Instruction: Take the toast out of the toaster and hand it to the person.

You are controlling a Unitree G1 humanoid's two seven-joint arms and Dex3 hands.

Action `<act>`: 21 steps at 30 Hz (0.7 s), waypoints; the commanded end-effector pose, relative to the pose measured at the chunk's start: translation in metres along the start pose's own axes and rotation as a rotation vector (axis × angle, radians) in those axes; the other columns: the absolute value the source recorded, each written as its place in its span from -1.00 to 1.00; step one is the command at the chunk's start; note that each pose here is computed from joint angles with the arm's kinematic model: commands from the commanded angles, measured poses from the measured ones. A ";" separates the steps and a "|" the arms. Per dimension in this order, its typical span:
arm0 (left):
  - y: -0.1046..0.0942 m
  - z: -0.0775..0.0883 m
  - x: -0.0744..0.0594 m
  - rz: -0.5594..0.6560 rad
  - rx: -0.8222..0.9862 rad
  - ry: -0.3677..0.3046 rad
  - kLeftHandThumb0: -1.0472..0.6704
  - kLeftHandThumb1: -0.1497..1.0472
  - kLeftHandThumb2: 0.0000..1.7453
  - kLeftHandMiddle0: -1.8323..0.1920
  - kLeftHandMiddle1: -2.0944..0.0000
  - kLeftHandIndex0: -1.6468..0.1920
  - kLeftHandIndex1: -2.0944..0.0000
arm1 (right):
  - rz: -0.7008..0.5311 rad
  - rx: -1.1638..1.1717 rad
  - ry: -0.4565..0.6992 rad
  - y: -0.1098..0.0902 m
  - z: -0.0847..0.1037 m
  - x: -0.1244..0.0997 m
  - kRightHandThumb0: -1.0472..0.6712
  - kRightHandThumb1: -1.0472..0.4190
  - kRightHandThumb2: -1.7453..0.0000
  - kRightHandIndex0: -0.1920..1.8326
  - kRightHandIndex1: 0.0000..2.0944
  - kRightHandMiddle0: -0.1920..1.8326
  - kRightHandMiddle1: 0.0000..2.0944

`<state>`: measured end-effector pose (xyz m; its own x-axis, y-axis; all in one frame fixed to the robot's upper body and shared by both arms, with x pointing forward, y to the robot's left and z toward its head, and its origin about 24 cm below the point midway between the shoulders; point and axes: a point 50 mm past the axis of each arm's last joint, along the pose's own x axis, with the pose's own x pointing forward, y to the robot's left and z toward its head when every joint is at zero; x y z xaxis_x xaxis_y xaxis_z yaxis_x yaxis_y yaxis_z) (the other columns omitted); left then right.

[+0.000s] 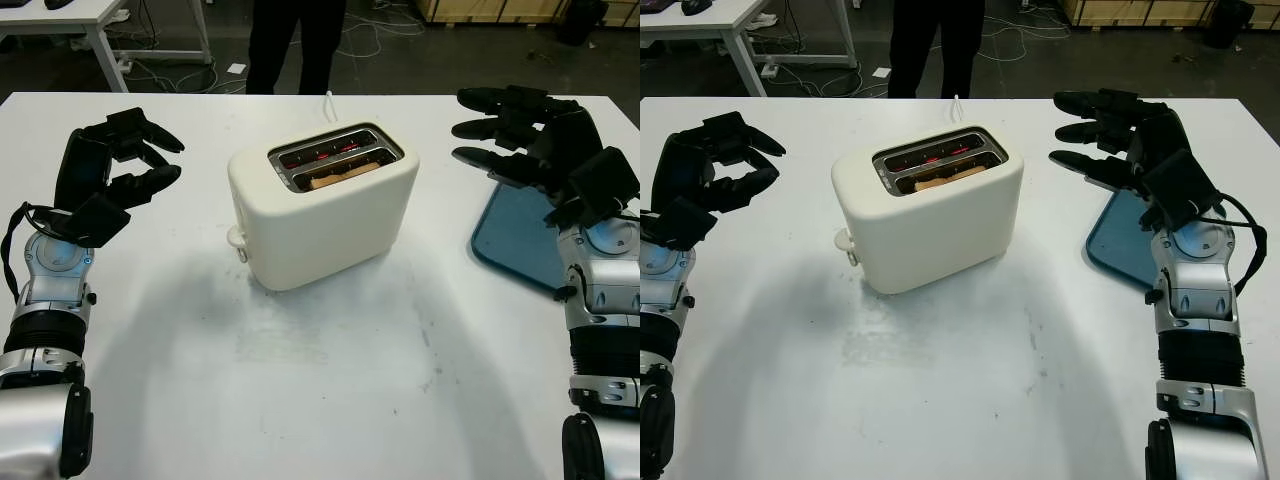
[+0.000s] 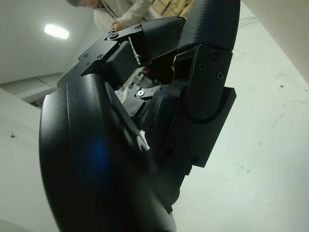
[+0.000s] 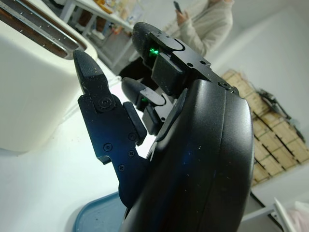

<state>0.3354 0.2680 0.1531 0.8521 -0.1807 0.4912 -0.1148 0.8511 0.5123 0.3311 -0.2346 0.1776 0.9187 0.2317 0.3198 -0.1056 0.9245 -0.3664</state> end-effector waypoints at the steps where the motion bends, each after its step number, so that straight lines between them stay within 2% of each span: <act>1: -0.001 0.001 0.001 0.005 -0.001 -0.008 -1.00 0.79 -0.70 -0.01 -0.11 -0.03 0.01 | -0.006 -0.030 -0.005 0.000 0.002 -0.001 -0.10 -0.60 1.00 -0.12 -0.52 0.05 -0.99; 21: -0.001 0.001 -0.002 0.019 0.007 -0.008 -1.00 0.79 -0.69 0.01 -0.13 -0.02 -0.02 | 0.001 -0.047 0.008 -0.002 0.001 -0.002 -0.11 -0.61 1.00 -0.08 -0.57 0.04 -1.00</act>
<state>0.3352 0.2677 0.1555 0.8452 -0.1700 0.5068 -0.1315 0.8529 0.5053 0.3290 -0.2342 0.1776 0.9204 0.2286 0.3173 -0.0906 0.9139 -0.3957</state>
